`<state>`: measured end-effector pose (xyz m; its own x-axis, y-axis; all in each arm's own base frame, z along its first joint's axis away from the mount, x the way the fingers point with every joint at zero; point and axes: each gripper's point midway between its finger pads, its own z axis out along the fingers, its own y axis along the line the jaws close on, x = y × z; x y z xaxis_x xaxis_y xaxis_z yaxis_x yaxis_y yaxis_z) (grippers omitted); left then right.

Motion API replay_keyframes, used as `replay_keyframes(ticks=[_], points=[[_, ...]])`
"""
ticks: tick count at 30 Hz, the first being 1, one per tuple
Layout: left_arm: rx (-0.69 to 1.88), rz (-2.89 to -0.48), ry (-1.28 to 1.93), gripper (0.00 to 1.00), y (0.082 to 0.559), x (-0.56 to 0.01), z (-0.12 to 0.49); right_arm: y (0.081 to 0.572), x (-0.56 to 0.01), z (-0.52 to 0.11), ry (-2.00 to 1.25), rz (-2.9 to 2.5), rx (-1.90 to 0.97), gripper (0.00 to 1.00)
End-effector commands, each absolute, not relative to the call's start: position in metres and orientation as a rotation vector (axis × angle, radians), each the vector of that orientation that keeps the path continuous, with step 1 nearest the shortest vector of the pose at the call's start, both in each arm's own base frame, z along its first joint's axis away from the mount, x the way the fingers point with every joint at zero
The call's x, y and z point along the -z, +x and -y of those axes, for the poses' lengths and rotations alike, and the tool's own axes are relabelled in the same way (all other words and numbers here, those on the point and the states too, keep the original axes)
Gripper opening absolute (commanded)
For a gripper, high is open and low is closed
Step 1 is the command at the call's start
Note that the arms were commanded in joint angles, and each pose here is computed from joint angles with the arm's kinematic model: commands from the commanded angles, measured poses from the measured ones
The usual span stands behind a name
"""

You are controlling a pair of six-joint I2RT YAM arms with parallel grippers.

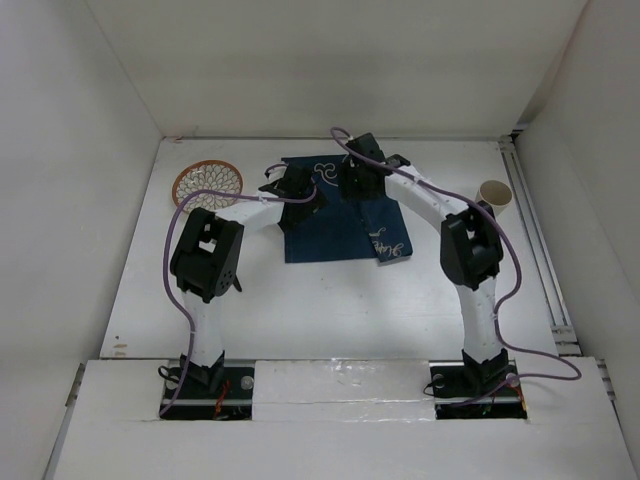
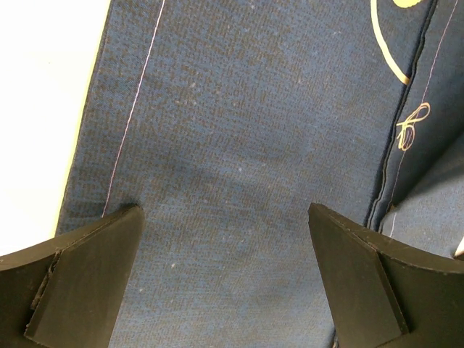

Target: Set the dinner table for one person

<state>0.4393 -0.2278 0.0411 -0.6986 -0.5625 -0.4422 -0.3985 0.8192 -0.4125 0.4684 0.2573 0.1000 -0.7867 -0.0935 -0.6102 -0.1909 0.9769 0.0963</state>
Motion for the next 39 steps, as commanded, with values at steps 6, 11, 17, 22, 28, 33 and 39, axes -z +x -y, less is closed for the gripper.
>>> replay_keyframes(ticks=[6, 11, 17, 22, 28, 33, 39], points=[[0.197, -2.633, -0.712, 1.0, 0.394, 0.015, 0.199, 0.503, -0.075, -0.266, -0.239, -2.457, -0.098, 0.55], [0.195, -2.635, -0.7, 1.0, 0.394, 0.016, 0.199, 0.51, -0.057, -0.265, -0.237, -2.486, -0.048, 0.5], [0.185, -2.63, -0.701, 1.0, 0.395, 0.016, 0.197, 0.509, -0.043, -0.261, -0.25, -2.507, -0.014, 0.47], [0.177, -2.637, -0.702, 1.0, 0.392, 0.018, 0.196, 0.514, -0.06, -0.254, -0.203, -2.452, -0.017, 0.47], [0.169, -2.645, -0.703, 1.0, 0.391, 0.022, 0.195, 0.519, -0.048, -0.241, -0.211, -2.489, 0.039, 0.45], [0.169, -2.645, -0.703, 1.0, 0.391, 0.022, 0.195, 0.519, -0.039, -0.236, -0.229, -2.495, 0.085, 0.23], [0.159, -2.639, -0.704, 1.0, 0.391, 0.022, 0.194, 0.519, -0.032, -0.225, -0.226, -2.516, 0.095, 0.0]])
